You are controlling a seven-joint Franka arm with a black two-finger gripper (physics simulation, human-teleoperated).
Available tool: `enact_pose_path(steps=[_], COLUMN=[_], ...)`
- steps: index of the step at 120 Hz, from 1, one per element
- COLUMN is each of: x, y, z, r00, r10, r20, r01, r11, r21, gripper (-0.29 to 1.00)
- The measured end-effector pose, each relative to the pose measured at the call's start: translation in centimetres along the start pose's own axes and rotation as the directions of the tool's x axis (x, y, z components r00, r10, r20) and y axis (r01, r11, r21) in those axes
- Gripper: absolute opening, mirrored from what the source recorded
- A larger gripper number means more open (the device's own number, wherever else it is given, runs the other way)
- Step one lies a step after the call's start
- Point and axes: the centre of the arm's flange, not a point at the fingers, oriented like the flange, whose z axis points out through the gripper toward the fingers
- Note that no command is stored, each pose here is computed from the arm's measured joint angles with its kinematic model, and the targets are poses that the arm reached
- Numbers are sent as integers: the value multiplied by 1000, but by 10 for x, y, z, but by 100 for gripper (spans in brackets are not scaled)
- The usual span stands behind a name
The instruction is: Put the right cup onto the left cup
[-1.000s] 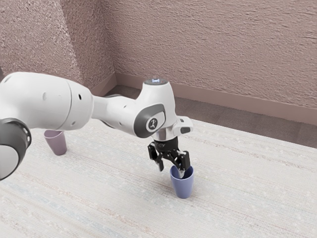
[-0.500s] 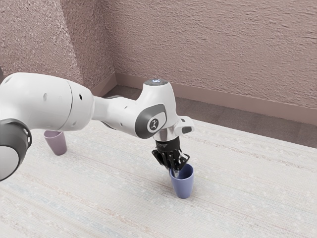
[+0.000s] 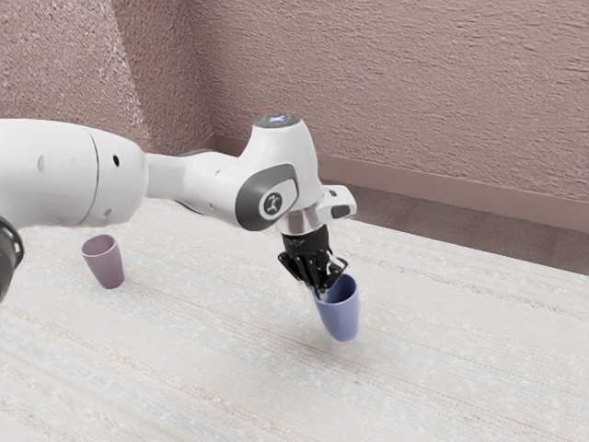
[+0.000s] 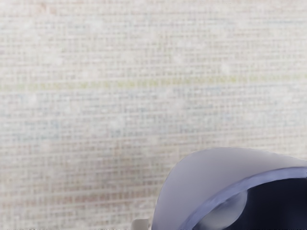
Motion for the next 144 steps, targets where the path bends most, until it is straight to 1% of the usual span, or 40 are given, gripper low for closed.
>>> enact_pose_path(steps=[8, 15, 29, 45, 58, 78, 94, 108, 116, 127, 137, 144], x=[-6, -25, -69, -89, -97, -108, -98, -103, -104, -91, -77, -72], y=[-18, -44, -109, -183, -244, -333, -393, -431, -443, -442, -431, -433], z=[-47, -75, -106, -129, -138, -144, -145, -137, -138, -143, -141, -138], r00=[999, 999, 992, 967, 930, 849, 785, 738, 721, 725, 740, 737], r10=[-9, -37, -126, -252, -365, -525, -614, -671, -688, -682, -666, -670], r20=[-36, -36, -23, -32, -40, -58, -78, -70, -76, -93, -95, -92], r01=[10, 38, 128, 254, 367, 527, 618, 671, 689, 686, 671, 674], r11=[1000, 999, 991, 963, 922, 836, 768, 720, 703, 706, 720, 718], r21=[13, 25, 51, 95, 127, 153, 171, 178, 177, 176, 176, 175], gripper=[-8, -8, -8, -8, -8, -8, -8, -8, -8, -8, -8, -8])
